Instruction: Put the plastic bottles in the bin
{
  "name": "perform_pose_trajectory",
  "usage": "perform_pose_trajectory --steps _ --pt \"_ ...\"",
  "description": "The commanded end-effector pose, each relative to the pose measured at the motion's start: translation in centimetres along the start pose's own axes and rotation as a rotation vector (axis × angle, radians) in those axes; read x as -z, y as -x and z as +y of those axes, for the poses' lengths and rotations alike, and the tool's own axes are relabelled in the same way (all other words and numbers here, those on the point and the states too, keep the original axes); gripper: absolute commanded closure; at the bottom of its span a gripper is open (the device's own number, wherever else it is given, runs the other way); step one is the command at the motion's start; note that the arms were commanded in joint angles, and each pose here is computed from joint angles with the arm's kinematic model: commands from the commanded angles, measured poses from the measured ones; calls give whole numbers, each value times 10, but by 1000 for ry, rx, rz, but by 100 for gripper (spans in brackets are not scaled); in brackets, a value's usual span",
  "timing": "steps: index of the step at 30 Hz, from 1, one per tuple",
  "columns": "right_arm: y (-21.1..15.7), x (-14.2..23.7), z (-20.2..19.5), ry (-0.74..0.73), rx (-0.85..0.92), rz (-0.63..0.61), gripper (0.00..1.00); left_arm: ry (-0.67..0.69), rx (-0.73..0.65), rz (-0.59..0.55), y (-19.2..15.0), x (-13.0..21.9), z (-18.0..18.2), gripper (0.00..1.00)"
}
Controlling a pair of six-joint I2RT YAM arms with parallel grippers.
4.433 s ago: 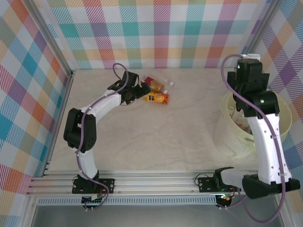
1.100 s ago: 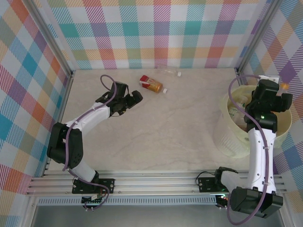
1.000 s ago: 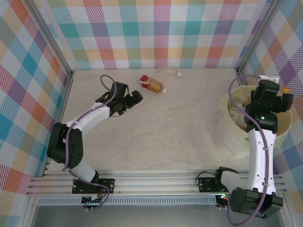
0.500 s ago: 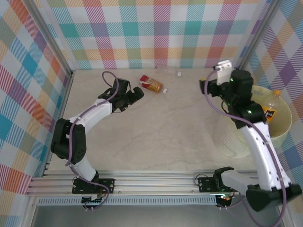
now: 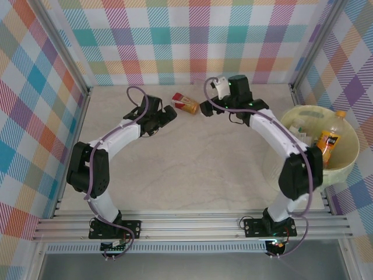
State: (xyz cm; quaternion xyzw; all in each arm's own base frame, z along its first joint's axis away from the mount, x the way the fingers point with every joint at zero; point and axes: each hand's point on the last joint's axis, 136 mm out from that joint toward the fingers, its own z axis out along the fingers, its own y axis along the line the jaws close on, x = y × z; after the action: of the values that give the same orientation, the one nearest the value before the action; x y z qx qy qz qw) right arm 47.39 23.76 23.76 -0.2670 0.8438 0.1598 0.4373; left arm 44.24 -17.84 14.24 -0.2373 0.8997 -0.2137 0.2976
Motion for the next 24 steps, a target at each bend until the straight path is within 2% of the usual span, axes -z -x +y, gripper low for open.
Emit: perform_pose_trajectory --steps 1,9,17,24 --pt "19 -32 9 64 58 -37 0 46 22 -20 1 12 16 0" --pt "-11 -119 -5 51 263 91 0 118 14 -47 -2 32 42 0" --pt "-40 -165 -4 100 337 172 0 155 17 -47 -5 36 57 0" --pt "-84 -209 -2 50 461 307 0 183 12 -63 -5 43 67 0"
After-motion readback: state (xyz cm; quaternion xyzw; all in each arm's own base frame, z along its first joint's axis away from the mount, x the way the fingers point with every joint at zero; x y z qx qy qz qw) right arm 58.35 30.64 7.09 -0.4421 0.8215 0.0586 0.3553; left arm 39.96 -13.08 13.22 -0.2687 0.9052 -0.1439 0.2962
